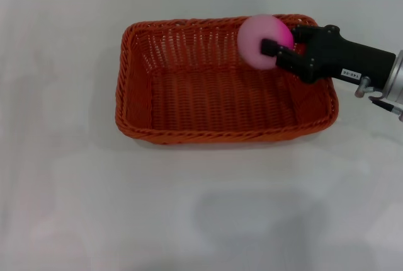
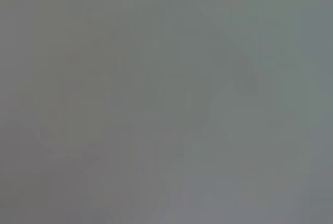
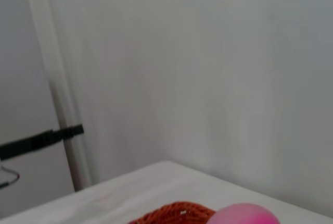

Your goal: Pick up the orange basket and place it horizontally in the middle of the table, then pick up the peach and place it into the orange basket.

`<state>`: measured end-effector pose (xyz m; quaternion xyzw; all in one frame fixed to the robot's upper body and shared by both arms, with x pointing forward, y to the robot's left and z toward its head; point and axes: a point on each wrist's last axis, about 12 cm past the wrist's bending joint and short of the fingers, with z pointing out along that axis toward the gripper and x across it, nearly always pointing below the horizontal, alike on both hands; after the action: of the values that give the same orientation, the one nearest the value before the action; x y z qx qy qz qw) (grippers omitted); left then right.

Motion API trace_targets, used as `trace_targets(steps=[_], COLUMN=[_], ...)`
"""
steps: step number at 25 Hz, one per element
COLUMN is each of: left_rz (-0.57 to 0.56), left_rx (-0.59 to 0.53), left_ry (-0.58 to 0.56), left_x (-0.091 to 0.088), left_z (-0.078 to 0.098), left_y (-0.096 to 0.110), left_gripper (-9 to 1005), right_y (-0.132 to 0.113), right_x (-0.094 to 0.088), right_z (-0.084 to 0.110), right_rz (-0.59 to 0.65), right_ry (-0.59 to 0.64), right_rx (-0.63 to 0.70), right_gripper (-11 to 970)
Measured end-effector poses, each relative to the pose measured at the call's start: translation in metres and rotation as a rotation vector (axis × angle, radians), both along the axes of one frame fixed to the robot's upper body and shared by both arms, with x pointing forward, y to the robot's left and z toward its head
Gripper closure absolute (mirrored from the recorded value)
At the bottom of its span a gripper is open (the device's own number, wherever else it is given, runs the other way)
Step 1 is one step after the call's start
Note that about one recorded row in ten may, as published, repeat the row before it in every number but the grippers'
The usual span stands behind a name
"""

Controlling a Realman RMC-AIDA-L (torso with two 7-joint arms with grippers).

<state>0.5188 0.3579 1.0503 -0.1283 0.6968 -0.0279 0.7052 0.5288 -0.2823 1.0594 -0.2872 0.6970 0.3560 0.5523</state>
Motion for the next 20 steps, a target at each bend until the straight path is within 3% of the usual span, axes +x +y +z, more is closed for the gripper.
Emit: trace_targets(steps=[2,12,17,20], left_rz=[0.001,0.003,0.001,0.004], left_rx=[-0.001,-0.001,0.0,-0.002], left_ry=[0.001,0.0,-0.002,-0.001], left_x=[-0.0004,-0.001,-0.0003,-0.001], left_z=[-0.0003,-0.0003,0.0004,-0.0001], left_y=[-0.0001,0.0006,0.0002,0.0007], left_gripper=[369,369,368,368], right_y=[0.0005,0.0044,0.004,0.0014], right_x=[0.0001,-0.0007,-0.0004,0.0008], right_z=[0.0002,-0.0004,-0.0002,0.0027], right_rz=[-0.01,0.005,0.005,-0.003], right_ry=[0.015,0.054,0.054,0.031], right_rx=[0.024,0.044,0.042,0.036], right_gripper=[777,294,99,93])
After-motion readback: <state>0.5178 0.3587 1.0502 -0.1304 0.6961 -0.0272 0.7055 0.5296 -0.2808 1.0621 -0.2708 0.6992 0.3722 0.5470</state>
